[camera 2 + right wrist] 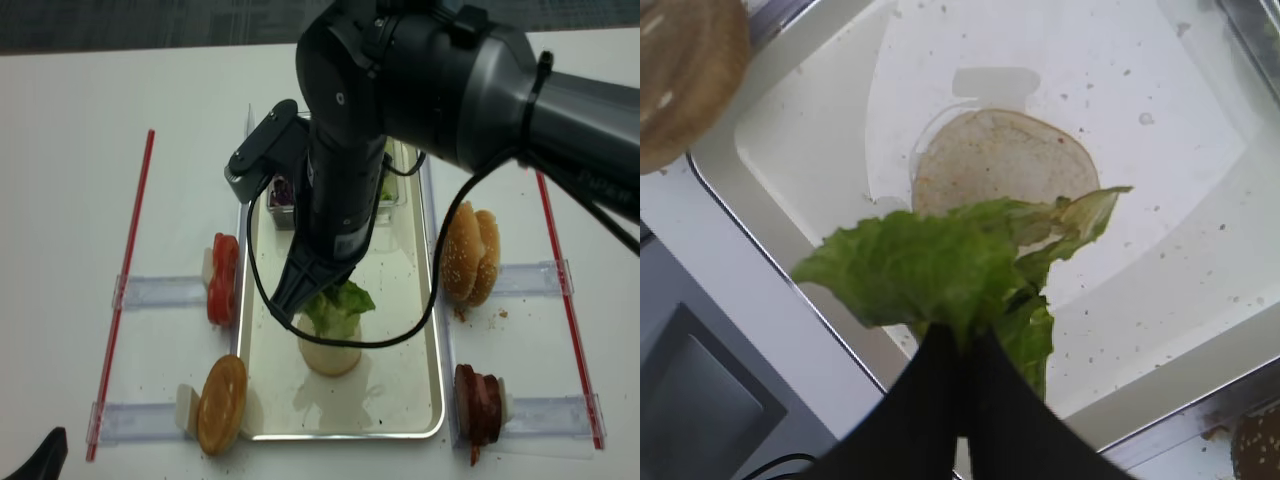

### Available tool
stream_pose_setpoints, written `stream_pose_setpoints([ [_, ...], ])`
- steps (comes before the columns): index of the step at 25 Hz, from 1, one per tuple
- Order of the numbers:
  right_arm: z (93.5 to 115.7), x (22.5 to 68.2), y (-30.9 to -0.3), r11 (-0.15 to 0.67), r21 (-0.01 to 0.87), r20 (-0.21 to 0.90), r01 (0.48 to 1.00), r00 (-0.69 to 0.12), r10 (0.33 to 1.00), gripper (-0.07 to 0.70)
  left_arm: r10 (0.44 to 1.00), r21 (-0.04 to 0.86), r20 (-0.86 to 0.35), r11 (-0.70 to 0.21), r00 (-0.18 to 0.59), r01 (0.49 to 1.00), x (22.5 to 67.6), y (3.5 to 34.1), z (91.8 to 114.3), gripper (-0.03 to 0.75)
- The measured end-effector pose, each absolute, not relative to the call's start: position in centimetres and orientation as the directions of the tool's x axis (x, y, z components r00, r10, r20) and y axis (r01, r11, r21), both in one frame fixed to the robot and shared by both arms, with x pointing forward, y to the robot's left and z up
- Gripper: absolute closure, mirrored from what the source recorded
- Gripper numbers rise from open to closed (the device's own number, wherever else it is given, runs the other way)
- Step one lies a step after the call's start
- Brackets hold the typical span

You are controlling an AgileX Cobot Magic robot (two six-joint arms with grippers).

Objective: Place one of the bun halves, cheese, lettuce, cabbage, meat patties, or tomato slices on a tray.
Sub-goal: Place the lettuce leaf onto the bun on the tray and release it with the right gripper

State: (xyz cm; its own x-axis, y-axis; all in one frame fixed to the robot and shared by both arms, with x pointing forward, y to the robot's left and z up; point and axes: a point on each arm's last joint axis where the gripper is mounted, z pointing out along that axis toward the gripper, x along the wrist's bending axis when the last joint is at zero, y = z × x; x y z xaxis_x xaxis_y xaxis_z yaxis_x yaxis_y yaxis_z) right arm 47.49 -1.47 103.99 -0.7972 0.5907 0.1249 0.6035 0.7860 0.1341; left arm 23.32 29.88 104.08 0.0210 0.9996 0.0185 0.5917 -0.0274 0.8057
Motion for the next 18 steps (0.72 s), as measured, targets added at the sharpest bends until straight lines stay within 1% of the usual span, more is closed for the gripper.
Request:
stream_pose_setpoints([
  [9,101.3,48.2,-0.8,0.793,0.068,0.127,0.606,-0.793,0.596,0.584,1.000,0.806,0.019,-0.027,0.021,0.592,23.3,29.9,104.1,0.151],
  [18,99.0,48.8,0.0,0.801,0.051,0.127,0.596,-0.800,0.587,0.584,1.000,0.806,0.019,-0.027,0.021,0.592,23.3,29.9,104.1,0.151],
])
